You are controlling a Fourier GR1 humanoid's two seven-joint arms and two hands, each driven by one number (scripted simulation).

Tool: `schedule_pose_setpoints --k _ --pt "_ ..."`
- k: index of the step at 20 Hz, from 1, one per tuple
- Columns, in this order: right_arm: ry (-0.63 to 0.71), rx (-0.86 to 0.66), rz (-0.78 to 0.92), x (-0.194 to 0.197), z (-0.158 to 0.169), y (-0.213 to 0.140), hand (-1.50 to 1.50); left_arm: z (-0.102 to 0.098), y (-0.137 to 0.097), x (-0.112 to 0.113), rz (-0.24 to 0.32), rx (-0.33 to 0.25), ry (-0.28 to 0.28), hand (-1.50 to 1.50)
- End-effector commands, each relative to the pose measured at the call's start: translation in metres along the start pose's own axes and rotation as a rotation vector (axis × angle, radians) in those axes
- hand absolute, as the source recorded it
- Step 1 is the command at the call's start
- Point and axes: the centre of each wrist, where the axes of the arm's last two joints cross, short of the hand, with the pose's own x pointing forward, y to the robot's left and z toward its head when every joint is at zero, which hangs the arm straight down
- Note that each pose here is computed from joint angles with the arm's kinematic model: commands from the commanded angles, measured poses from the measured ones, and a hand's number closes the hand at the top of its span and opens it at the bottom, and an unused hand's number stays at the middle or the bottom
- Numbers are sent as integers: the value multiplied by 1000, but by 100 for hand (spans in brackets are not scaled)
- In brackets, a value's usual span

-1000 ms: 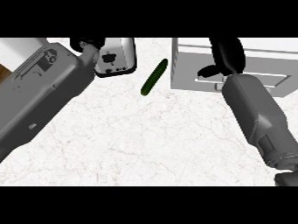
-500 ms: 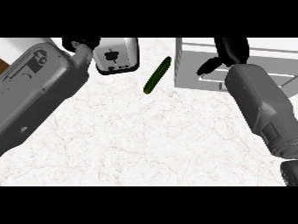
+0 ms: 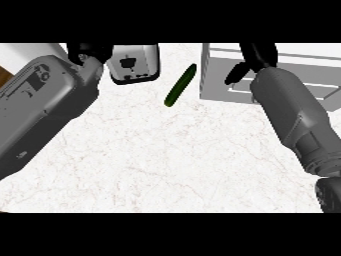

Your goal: Pick up the can, place it into the drawer and close the drawer

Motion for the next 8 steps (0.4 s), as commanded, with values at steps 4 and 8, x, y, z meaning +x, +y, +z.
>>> schedule_pose_setpoints --k 4,8 --pt "77 -100 -439 16 -17 -16 -150 3 9 1 4 -1 20 -150" --pt "70 -125 -496 1 -18 -29 -150 10 11 -2 13 0 18 -150"
